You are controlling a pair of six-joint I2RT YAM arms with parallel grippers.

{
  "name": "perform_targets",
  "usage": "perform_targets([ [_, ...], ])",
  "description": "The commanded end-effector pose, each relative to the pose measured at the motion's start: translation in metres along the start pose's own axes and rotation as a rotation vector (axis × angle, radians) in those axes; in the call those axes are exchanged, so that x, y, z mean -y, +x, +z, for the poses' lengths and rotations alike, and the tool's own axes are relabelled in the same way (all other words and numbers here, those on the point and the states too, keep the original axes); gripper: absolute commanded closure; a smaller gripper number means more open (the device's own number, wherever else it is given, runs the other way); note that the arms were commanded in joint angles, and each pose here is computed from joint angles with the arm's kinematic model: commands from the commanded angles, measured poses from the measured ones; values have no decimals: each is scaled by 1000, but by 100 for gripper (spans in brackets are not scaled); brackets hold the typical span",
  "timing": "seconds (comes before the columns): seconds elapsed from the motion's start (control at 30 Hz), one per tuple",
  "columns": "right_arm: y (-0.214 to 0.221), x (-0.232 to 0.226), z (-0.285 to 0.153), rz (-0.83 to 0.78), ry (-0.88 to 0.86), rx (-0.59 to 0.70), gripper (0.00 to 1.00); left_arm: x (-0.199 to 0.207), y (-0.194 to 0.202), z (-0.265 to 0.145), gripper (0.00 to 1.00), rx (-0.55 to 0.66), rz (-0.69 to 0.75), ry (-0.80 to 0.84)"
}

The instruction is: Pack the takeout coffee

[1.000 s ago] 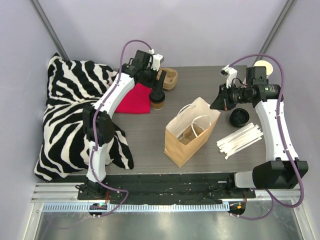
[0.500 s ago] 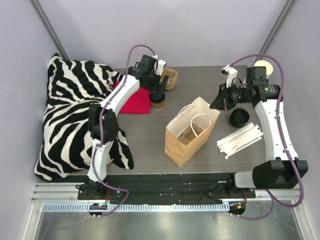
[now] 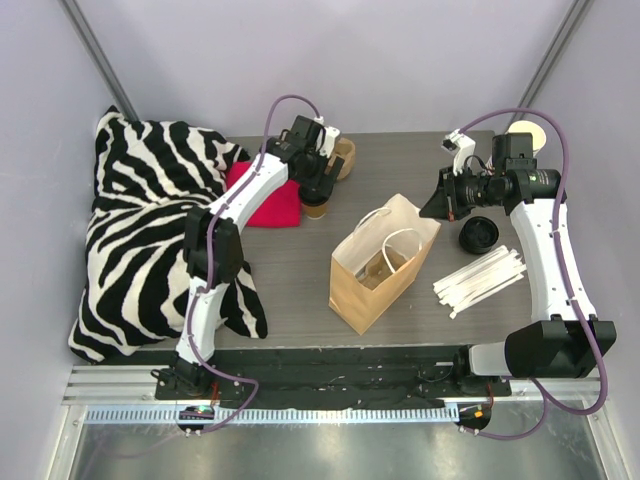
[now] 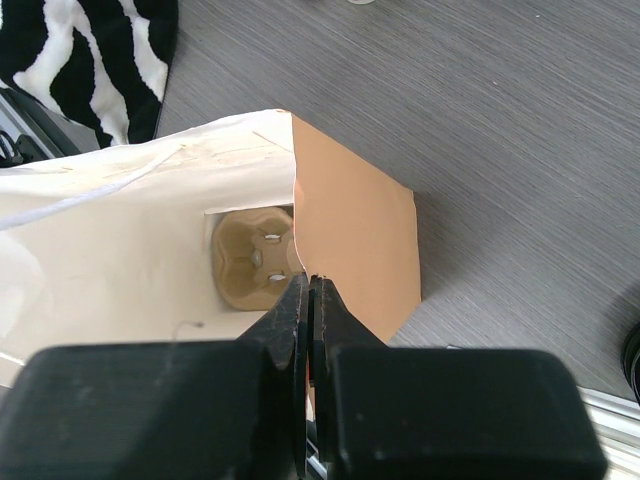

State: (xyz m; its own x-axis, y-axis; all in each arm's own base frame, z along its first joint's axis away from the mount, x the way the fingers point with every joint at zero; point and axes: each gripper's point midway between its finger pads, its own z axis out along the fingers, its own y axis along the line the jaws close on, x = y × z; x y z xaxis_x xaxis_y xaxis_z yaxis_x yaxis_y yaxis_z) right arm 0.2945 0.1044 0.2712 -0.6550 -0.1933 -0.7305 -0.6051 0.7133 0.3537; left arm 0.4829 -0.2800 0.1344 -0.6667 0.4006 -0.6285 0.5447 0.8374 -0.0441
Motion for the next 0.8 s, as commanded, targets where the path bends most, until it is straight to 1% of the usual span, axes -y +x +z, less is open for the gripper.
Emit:
perform_targets([
  [0.0, -3, 2, 0, -12, 6, 14, 99, -3, -11, -1, 16, 37, 12, -14],
  [0.23, -3, 1, 1, -8, -3, 15, 99, -4, -12, 0, 20, 44, 14, -21],
  [0.37, -1, 1, 2, -2, -10, 10, 99, -2, -19, -9, 20, 68, 18, -24],
  [0.4, -1, 1, 2, -1, -11, 10, 99, -2, -22, -13, 20, 78, 47, -28],
  [0.5, -1, 1, 4, 3, -18, 10, 99, 1, -27, -18, 20, 93, 57, -30],
  [0.6, -2, 0, 4, 6, -22, 11, 99, -1, -28, -20, 19, 97, 59, -41],
  [0.7, -3, 0, 3, 4, -22, 13, 99, -3, -28, -19, 15, 94, 71, -54],
  [0.77, -3, 0, 3, 5, -21, 14, 99, -5, -26, -18, 14, 87, 74, -56],
])
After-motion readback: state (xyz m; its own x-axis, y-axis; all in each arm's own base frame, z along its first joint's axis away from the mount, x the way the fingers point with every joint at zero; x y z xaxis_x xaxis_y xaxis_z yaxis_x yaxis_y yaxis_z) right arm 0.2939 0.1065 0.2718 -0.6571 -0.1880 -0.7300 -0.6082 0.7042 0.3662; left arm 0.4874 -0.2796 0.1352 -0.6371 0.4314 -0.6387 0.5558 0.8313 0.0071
